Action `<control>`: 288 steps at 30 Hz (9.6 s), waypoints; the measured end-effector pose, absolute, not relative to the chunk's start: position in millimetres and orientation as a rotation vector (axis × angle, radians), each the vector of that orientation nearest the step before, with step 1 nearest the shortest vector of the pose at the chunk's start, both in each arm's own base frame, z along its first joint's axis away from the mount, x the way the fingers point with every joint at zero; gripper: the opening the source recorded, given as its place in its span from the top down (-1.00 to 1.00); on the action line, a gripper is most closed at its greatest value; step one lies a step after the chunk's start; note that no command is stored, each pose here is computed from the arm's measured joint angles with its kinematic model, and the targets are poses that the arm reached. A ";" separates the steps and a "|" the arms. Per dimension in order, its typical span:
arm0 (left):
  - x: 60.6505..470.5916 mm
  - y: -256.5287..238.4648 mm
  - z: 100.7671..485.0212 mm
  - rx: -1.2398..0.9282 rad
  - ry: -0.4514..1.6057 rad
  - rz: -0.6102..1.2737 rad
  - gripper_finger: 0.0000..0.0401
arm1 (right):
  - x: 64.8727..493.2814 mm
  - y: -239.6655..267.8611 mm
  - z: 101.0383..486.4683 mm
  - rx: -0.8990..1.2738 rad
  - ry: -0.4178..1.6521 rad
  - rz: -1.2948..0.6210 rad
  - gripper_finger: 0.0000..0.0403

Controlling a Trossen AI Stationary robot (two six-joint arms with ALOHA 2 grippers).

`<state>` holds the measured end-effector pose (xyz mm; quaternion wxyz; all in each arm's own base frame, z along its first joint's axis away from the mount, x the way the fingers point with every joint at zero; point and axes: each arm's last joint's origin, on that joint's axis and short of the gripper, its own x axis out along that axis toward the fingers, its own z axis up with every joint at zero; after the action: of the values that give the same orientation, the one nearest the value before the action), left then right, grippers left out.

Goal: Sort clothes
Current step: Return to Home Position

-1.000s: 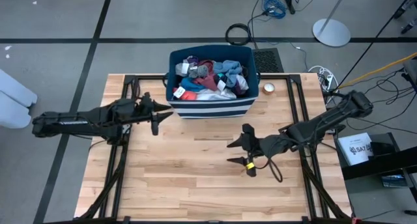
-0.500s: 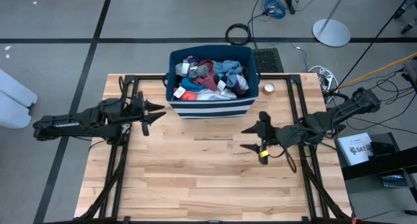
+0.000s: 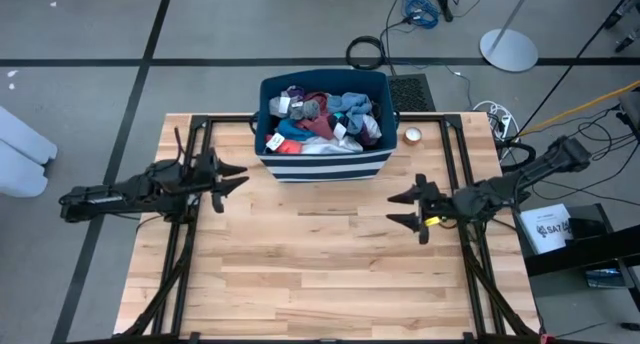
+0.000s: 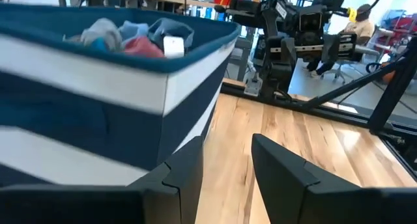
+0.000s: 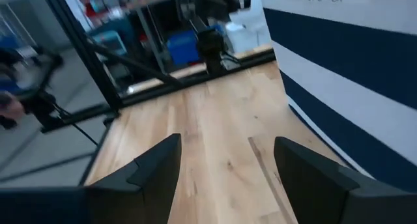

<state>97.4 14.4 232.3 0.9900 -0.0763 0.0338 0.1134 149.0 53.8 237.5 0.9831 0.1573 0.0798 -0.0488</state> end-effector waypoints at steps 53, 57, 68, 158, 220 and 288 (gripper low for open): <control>97.8 10.7 166.0 -0.174 -0.012 0.095 0.31 | 89.5 32.6 174.4 0.281 0.014 0.156 -0.16; 98.0 11.5 165.9 -0.161 -0.011 0.121 0.31 | 89.4 34.1 173.6 0.206 0.021 0.203 -0.16; 98.0 11.6 165.8 -0.122 -0.008 0.123 0.31 | 94.3 38.7 165.5 0.110 0.116 0.274 -0.16; 98.1 11.6 165.6 -0.123 -0.008 0.124 0.31 | 92.4 44.2 163.6 0.169 0.172 0.469 -0.16; 98.1 11.6 165.5 -0.123 -0.008 0.123 0.31 | 92.4 44.3 163.5 0.169 0.173 0.470 -0.16; 98.1 11.6 165.6 -0.123 -0.008 0.124 0.31 | 92.4 44.2 163.5 0.169 0.173 0.470 -0.16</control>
<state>98.1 11.6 165.6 0.9962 -0.0615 -0.0041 0.0618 92.4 44.2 163.5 0.9654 0.0835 0.0853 0.2321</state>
